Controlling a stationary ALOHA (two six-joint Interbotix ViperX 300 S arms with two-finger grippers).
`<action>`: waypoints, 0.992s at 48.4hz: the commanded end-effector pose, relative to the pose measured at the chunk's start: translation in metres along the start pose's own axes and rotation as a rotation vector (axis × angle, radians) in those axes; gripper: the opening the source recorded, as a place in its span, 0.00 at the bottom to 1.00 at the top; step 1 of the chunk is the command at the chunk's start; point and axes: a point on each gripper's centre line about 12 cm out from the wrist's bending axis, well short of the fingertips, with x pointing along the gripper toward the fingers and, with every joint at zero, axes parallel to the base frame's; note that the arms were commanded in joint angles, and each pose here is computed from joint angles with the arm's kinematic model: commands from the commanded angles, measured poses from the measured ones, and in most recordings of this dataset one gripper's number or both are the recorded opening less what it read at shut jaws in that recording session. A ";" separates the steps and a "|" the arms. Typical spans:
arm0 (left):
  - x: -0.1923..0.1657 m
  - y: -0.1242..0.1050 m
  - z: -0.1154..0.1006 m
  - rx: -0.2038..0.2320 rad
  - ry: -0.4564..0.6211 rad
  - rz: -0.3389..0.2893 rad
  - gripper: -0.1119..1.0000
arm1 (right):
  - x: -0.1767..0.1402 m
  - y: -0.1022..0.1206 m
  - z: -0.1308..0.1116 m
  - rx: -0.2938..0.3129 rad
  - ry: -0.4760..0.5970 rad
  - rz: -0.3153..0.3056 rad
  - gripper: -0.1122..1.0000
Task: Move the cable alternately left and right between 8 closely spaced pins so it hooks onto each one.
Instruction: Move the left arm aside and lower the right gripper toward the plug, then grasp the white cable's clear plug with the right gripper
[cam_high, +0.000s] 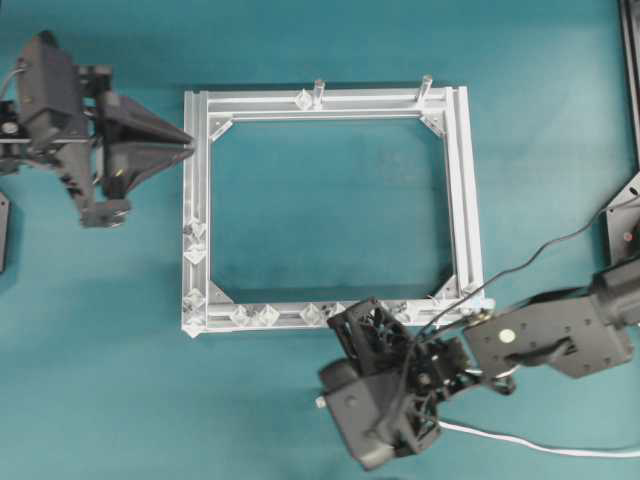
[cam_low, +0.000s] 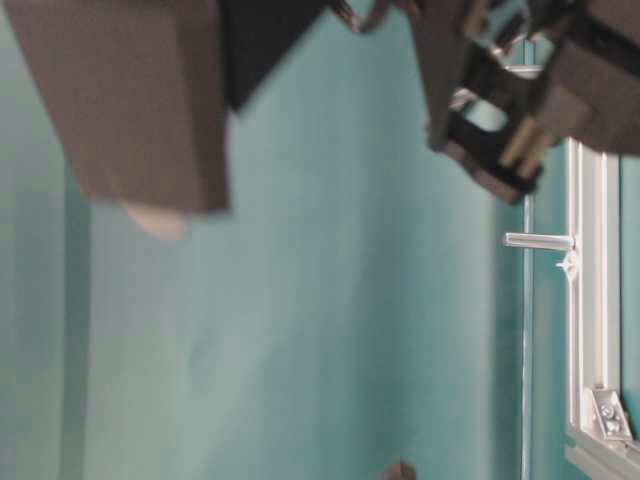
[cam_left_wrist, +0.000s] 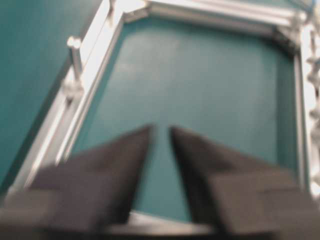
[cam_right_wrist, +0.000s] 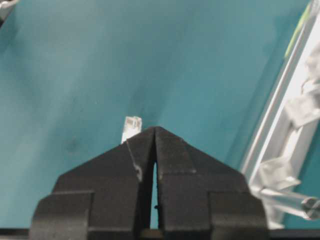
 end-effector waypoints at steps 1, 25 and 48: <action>-0.010 -0.002 0.001 -0.001 -0.027 -0.009 0.53 | -0.005 0.003 0.017 0.066 -0.023 0.003 0.10; -0.080 0.000 -0.035 0.003 0.005 -0.030 0.47 | 0.004 -0.001 0.006 0.189 0.155 -0.054 0.33; -0.107 0.001 -0.046 -0.012 -0.071 -0.042 0.46 | 0.027 0.002 -0.001 0.205 0.186 -0.056 0.63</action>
